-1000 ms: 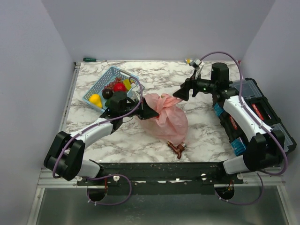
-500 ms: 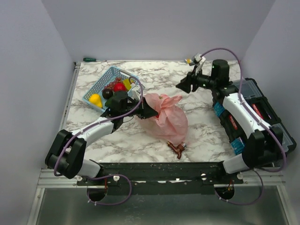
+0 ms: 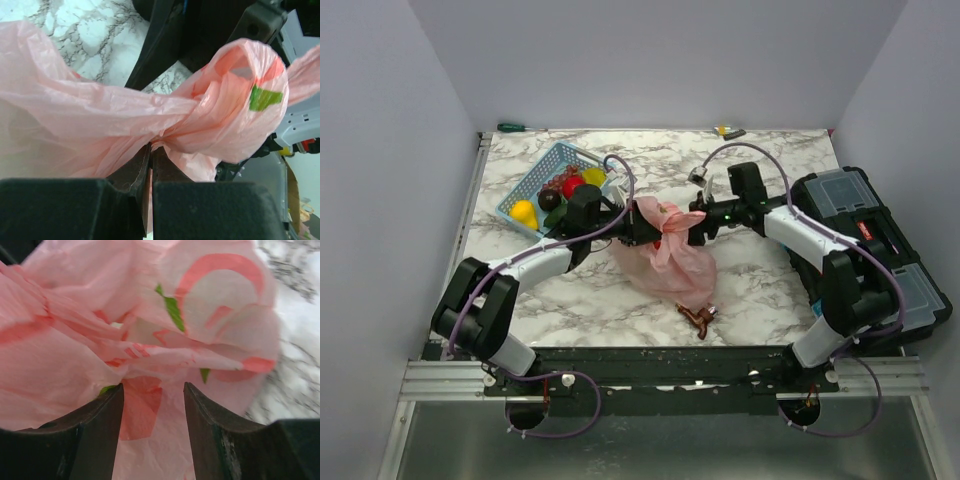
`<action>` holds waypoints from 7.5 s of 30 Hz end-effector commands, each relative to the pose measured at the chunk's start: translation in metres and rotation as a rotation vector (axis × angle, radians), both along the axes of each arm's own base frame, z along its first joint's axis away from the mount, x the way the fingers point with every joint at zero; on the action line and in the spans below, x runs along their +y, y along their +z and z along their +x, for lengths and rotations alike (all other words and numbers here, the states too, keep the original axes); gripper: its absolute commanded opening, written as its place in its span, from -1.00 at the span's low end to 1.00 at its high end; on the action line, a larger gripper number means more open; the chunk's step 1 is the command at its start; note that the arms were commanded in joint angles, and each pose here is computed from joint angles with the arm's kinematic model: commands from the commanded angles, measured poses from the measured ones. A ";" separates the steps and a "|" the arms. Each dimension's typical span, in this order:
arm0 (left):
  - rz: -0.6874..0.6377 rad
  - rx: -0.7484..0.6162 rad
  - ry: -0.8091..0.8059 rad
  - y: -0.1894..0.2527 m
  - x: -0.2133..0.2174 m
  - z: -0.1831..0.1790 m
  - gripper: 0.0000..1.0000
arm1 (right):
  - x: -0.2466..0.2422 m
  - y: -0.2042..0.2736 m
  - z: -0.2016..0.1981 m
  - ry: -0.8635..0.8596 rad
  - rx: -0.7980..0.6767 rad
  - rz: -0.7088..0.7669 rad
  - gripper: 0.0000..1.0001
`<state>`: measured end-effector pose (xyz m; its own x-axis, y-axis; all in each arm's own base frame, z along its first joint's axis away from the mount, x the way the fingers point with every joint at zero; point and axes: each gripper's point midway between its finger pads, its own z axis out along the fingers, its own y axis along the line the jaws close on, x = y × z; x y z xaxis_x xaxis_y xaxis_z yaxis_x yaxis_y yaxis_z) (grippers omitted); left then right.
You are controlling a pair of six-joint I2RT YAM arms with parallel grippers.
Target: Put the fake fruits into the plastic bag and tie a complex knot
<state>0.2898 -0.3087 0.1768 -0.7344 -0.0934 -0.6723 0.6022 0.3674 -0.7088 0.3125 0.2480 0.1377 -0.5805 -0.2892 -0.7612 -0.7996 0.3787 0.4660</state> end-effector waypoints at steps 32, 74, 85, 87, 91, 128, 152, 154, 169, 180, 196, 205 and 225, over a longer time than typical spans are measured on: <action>-0.131 -0.023 -0.417 0.022 0.005 -0.059 -1.00 | 0.074 0.053 -0.044 0.122 0.174 0.190 0.78; -0.190 0.004 -0.288 0.027 -0.001 -0.039 -1.00 | 0.004 0.080 -0.033 -0.008 0.102 0.080 0.35; -0.213 0.014 -0.266 0.034 -0.005 -0.030 -1.00 | 0.025 0.052 -0.052 0.019 0.213 0.141 0.49; -0.233 0.021 -0.260 0.037 -0.007 -0.028 -1.00 | 0.031 0.047 -0.057 0.037 0.217 0.134 0.52; -0.272 0.026 -0.262 0.046 -0.010 -0.027 -1.00 | 0.046 0.040 -0.063 0.061 0.231 0.141 0.61; -0.166 0.035 -0.382 0.017 -0.012 -0.056 -1.00 | 0.042 0.058 -0.073 0.129 0.140 0.060 1.00; -0.169 0.019 -0.414 0.017 -0.019 -0.062 -1.00 | 0.046 0.081 -0.044 0.143 0.099 0.178 -0.06; -0.167 0.016 -0.422 0.018 -0.021 -0.063 -1.00 | 0.053 0.085 -0.040 0.136 0.079 0.191 -0.07; -0.218 0.029 -0.355 0.025 -0.022 -0.046 -1.00 | 0.055 0.073 -0.062 0.100 0.103 0.123 0.37; -0.246 0.039 -0.353 0.028 -0.020 -0.046 -1.00 | 0.031 0.057 -0.078 0.076 0.170 0.086 0.74; -0.304 0.169 -0.385 0.023 -0.044 -0.060 -1.00 | 0.080 0.088 -0.061 0.118 0.181 0.266 0.75; -0.306 0.139 -0.365 0.027 -0.036 -0.053 -1.00 | 0.038 0.079 -0.064 0.072 0.088 0.068 1.00; -0.312 0.121 -0.373 0.029 -0.036 -0.053 -1.00 | -0.028 0.082 -0.068 -0.053 0.145 0.073 -0.14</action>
<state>0.2359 -0.3455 0.1994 -0.8542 0.0311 -0.5191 0.5156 -0.0796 -0.8531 0.2741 0.2192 0.2260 -0.6675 -0.1953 -0.7185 -0.7155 0.4353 0.5464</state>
